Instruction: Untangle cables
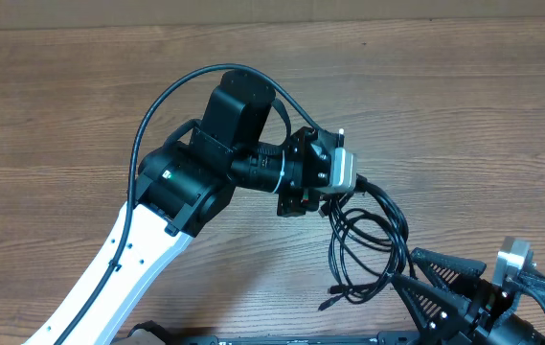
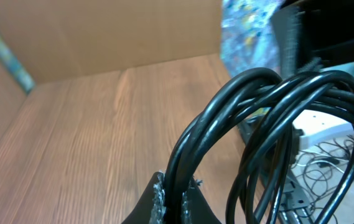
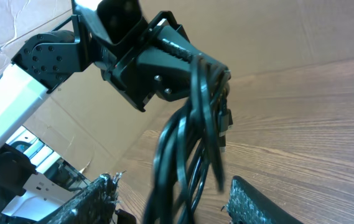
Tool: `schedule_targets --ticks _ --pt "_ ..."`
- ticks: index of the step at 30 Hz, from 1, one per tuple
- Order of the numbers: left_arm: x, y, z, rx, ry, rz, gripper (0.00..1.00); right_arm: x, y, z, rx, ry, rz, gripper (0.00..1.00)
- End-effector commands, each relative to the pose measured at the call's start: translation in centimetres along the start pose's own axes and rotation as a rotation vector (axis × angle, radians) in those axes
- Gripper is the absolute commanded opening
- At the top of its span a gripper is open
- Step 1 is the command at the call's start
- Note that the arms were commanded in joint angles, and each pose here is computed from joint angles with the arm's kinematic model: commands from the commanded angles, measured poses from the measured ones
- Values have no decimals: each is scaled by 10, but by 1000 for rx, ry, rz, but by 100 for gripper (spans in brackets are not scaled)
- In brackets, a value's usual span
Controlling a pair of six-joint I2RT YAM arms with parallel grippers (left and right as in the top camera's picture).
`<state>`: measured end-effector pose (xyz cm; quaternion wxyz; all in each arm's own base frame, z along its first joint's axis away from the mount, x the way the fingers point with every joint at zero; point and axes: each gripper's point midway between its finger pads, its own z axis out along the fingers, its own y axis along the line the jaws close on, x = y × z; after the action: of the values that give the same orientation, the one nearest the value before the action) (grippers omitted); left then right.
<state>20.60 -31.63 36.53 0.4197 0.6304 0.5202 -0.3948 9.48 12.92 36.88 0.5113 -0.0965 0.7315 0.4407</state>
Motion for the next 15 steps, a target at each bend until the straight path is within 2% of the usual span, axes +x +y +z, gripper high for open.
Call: schedule_targets --ticks 1,5,10,15 --pt "-4 16 -4 -91 24 -76 4 -4 4 -2 5 -14 -12 57" --pt "-10 17 -3 -88 0 -93 4 -4 4 -2 4 -14 -12 55" --pt "-13 15 -2 -79 -11 -82 4 -4 4 -2 4 -13 -11 43" --pt "-16 11 -2 -54 -24 -81 4 -6 1 -2 19 -22 -12 43"
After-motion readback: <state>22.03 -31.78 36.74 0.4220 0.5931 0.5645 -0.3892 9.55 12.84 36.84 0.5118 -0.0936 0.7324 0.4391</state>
